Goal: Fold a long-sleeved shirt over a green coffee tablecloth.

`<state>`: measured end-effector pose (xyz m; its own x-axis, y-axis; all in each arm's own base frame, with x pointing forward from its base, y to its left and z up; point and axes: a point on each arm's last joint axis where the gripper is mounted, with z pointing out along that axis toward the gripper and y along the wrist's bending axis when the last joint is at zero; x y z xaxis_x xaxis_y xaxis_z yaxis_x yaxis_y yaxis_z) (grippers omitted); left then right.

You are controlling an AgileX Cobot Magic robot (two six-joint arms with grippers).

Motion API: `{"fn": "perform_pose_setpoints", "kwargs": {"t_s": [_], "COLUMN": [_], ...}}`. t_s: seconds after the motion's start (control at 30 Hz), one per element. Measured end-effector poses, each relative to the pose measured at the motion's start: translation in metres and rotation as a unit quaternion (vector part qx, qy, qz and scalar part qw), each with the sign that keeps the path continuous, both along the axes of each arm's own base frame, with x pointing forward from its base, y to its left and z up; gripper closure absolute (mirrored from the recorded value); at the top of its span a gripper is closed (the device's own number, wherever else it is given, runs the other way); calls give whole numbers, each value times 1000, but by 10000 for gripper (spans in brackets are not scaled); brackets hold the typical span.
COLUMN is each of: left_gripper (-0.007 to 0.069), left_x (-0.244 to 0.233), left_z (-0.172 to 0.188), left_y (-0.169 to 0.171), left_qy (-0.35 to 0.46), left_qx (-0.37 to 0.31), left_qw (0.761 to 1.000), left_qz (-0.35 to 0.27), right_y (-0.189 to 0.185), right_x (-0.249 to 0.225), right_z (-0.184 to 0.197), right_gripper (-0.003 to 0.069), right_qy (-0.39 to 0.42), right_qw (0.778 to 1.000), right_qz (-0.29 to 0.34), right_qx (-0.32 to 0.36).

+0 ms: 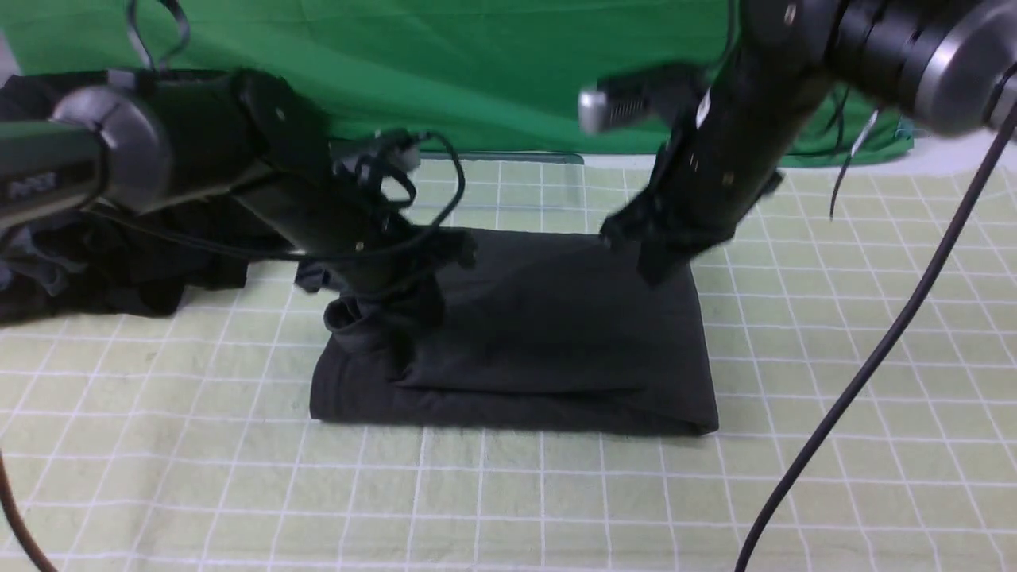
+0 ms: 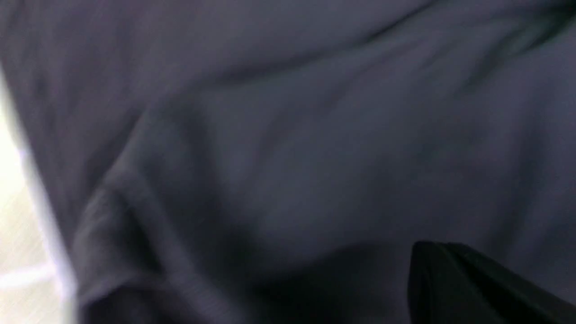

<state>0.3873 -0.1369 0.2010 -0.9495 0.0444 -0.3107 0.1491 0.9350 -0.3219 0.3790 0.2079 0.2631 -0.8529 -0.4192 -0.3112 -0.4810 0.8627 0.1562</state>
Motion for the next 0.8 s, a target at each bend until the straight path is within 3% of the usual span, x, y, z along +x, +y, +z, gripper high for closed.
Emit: {"fn": "perform_pose_setpoints", "kwargs": {"t_s": [0.2, 0.3, 0.57, 0.8], "left_gripper": [628, 628, 628, 628], "left_x": [-5, -7, -10, -29], "left_z": [-9, -10, -2, 54], "left_y": [22, 27, 28, 32], "left_qy": [39, 52, 50, -22], "left_qx": [120, 144, 142, 111], "left_qw": [992, 988, 988, 992], "left_qz": [30, 31, 37, 49], "right_y": [-1, -4, -7, -13], "right_x": [-14, -18, -22, -23], "right_z": [-54, -68, -79, -83], "right_gripper": [652, 652, 652, 652], "right_qy": [42, 48, 50, 53], "right_qw": [998, 998, 998, 998], "right_qz": [-29, -34, -38, -21], "right_qx": [21, 16, 11, -27]}}
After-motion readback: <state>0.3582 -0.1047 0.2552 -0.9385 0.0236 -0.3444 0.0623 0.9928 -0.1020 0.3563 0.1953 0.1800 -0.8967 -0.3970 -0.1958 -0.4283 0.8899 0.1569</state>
